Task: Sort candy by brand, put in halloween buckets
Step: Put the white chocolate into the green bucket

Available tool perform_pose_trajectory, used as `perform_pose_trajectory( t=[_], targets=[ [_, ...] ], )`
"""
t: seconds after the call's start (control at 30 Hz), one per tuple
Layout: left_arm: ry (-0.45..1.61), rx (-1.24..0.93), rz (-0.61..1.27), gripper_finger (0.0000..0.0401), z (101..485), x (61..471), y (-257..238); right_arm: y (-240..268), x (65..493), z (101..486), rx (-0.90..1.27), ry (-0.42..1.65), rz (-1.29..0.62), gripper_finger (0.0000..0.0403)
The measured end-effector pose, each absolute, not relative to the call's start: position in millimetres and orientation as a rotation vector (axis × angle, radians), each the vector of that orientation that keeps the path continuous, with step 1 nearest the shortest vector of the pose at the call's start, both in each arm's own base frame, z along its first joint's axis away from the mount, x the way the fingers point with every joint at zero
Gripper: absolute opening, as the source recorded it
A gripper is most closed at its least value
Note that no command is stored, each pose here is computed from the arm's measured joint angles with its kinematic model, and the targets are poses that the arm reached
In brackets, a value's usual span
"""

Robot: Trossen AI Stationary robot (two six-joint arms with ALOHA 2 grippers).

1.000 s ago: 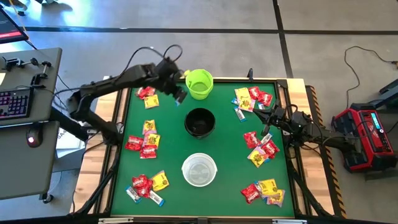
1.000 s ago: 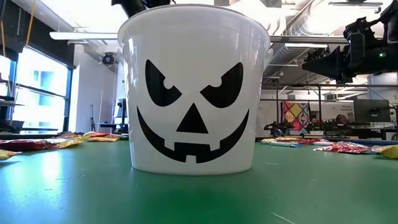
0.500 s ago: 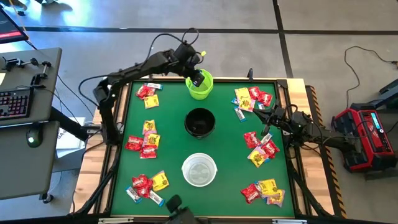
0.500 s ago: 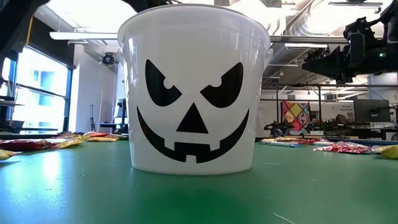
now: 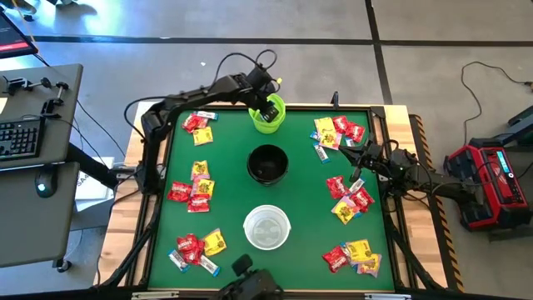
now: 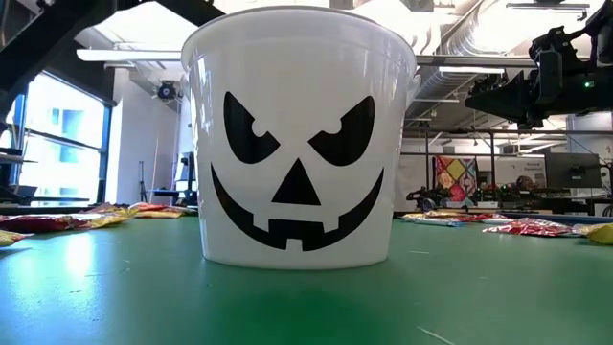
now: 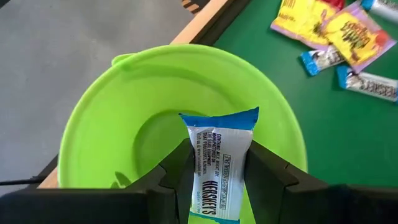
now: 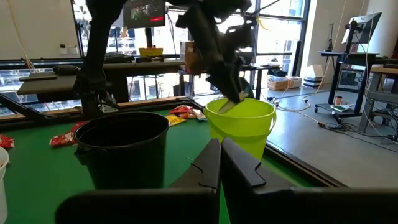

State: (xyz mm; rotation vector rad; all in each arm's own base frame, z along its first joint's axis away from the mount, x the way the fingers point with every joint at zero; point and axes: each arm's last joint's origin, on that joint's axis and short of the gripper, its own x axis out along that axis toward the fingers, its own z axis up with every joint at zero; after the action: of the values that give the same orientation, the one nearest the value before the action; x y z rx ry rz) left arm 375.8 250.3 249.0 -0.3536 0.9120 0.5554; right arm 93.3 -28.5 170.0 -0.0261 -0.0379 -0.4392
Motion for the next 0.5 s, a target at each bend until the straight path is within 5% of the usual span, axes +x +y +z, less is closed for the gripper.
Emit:
perform_pose_trajectory(
  t=[0.5],
  targets=[
    [0.948, -0.349, 0.556, 0.0105, 226, 382, 257, -28, 93, 170, -0.026, -0.038, -0.439, 0.0]
  ],
)
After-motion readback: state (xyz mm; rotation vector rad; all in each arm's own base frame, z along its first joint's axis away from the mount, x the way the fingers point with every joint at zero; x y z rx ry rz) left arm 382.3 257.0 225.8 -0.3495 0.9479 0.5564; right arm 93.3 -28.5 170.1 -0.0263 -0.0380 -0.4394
